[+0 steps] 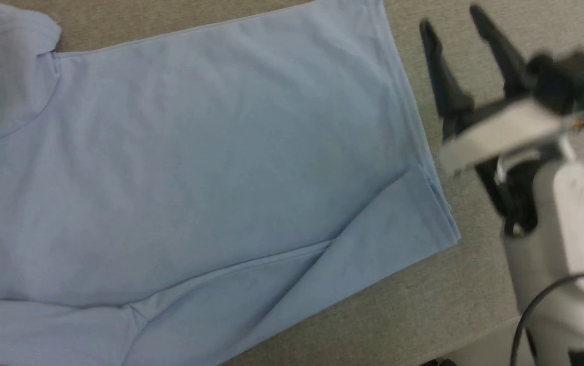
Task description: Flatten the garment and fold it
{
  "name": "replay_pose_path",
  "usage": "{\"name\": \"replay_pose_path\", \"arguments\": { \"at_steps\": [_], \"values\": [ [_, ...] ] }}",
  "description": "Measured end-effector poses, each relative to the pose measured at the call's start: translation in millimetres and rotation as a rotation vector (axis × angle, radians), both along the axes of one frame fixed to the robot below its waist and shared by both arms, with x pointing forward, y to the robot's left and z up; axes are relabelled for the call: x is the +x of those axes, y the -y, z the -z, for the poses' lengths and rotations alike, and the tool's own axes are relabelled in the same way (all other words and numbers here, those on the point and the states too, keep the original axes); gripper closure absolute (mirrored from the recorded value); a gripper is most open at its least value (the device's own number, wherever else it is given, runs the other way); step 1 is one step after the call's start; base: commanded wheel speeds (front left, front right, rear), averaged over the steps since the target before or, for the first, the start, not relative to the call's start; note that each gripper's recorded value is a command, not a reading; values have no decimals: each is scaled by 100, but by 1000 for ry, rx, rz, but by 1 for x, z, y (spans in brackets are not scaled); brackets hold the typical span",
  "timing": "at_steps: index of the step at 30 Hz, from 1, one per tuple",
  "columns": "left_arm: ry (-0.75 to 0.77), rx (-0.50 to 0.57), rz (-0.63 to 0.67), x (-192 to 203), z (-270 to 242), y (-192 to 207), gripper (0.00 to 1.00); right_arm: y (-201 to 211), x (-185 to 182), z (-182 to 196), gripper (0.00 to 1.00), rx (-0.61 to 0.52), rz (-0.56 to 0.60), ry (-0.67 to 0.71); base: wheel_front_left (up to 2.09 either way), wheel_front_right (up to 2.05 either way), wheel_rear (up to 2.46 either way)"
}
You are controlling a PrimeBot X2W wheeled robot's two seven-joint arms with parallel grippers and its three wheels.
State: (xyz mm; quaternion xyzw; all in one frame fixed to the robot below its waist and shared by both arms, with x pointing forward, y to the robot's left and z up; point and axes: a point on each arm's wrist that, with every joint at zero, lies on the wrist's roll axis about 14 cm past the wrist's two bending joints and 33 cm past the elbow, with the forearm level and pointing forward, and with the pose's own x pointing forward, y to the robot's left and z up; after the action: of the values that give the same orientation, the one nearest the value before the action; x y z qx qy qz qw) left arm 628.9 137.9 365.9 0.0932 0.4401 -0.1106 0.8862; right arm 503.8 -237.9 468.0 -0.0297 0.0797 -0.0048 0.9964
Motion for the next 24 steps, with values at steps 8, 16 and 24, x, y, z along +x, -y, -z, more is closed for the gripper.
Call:
{"name": "replay_pose_path", "arguments": {
  "at_steps": [8,16,24],
  "values": [
    [24,-14,22,-1,-2,-2,100,-7,56,44,0,4,-21,-391,0,0,0],
    [58,-28,29,2,2,-9,100,-14,67,93,0,-3,-19,-727,0,0,0],
    [107,-63,24,4,3,-13,100,-18,74,103,100,3,-2,-874,0,0,0]
  ]
}}
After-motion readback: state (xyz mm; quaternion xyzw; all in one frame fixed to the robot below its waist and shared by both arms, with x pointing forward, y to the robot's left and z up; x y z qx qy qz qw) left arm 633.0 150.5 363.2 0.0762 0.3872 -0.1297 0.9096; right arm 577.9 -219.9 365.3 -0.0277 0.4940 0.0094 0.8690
